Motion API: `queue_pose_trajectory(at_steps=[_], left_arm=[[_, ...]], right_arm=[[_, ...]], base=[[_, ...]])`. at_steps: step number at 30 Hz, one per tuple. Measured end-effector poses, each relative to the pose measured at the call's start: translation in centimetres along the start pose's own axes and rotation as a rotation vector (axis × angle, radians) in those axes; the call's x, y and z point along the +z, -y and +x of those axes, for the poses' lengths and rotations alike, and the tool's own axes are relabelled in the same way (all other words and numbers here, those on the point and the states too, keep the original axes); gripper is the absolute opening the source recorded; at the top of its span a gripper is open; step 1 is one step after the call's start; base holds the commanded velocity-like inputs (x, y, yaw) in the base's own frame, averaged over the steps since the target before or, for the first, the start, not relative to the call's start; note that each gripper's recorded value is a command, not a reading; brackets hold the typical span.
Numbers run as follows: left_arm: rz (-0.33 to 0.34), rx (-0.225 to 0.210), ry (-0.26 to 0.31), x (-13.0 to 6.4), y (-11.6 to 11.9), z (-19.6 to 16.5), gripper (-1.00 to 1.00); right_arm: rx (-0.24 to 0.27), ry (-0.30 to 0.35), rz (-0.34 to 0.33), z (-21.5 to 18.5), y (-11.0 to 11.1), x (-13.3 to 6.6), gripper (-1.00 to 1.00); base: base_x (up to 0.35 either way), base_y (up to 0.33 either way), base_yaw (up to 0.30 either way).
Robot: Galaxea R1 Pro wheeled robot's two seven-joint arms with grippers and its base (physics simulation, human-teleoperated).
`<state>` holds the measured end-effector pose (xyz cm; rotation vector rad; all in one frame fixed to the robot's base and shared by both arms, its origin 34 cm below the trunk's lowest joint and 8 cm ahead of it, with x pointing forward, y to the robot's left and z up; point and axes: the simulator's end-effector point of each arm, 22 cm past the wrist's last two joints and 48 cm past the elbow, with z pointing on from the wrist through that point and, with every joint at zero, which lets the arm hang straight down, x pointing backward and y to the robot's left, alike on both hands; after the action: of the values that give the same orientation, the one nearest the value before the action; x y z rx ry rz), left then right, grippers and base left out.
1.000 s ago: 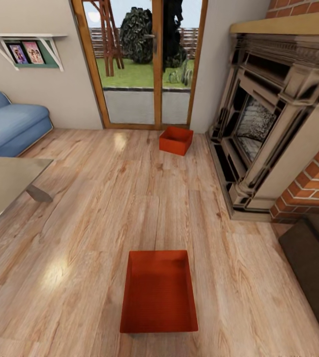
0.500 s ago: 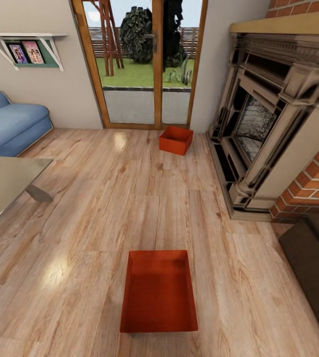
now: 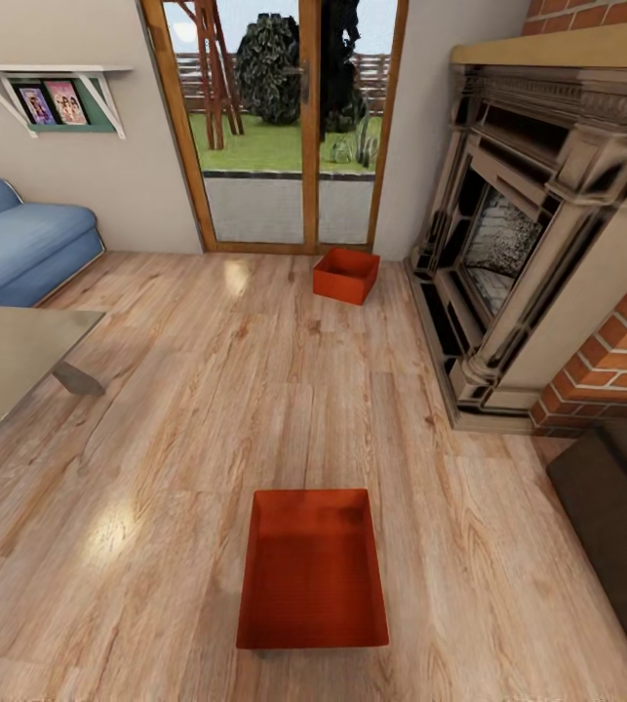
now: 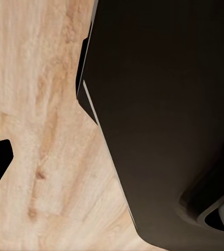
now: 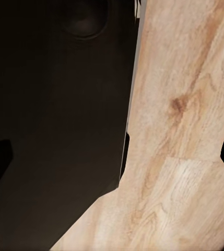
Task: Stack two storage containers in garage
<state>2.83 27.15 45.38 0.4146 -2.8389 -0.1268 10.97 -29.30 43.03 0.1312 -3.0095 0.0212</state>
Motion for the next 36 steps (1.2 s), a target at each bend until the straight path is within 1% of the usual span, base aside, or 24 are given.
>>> queue_pose_trajectory(at_steps=[20, 31, 34, 35, 36], left_arm=[[-0.001, -0.003, 0.001, 0.0, 0.0, 0.0, 1.00], [0.000, 0.000, 0.000, 0.0, -0.1, -0.1, 1.00], [-0.001, 0.005, 0.006, 0.0, -0.2, -0.5, 1.00], [-0.008, 0.006, 0.013, 0.0, -0.8, -1.0, 1.00], [-0.023, 0.009, 0.040, 0.1, -2.1, -2.5, 1.00]], right_arm=[[0.000, -0.002, 0.000, 0.1, 0.0, 0.0, 1.00], [-0.004, -0.002, 0.022, 0.1, 0.8, 0.0, 1.00], [-0.002, 0.008, 0.037, -0.3, 1.5, 0.0, 1.00], [0.001, 0.010, 0.057, -0.4, 2.8, -0.1, 1.00], [0.003, 0.014, 0.101, -0.6, 6.0, -0.3, 1.00]], base=[[-0.009, 0.000, 0.000], [0.000, 0.000, 0.000], [0.000, 0.000, 0.000], [0.000, 0.000, 0.000], [0.000, 0.000, 0.000]])
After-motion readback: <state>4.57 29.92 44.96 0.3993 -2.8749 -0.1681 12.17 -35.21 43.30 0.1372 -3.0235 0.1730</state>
